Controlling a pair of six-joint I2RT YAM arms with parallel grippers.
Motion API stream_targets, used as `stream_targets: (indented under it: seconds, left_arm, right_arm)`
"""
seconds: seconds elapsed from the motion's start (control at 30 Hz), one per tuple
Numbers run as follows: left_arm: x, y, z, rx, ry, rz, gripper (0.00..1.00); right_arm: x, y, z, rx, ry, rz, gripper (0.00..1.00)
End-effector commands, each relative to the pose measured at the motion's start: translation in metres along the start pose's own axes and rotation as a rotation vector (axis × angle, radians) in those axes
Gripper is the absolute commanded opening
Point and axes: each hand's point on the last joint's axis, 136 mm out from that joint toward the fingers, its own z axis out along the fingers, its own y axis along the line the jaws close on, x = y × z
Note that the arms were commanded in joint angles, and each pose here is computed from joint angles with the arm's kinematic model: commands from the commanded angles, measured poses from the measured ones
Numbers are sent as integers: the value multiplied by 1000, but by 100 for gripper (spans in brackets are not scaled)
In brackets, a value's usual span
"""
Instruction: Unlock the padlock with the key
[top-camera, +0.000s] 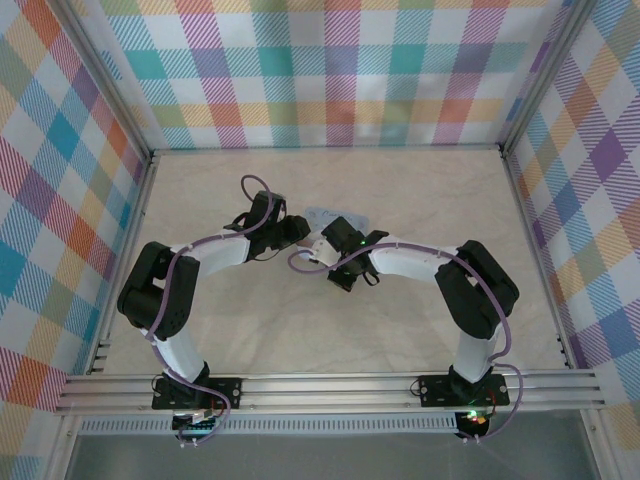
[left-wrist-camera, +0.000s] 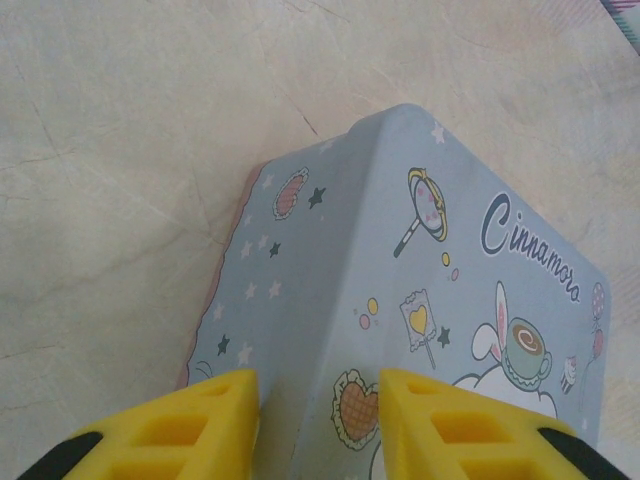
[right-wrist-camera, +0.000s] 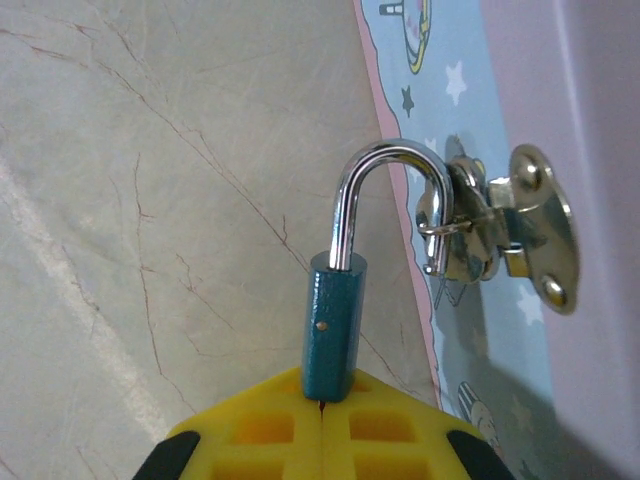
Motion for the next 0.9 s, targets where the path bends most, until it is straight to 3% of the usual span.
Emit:
stream_targets:
  seconds: [0.0, 0.87]
  left_arm:
    - [3, 8, 3, -6, 33, -4, 35]
    - [1, 6, 3, 3, 46, -3, 35]
  right_arm:
    - [-14, -4, -12, 13, -59, -28, 2]
    - [-8, -6, -13, 42, -60, -93, 2]
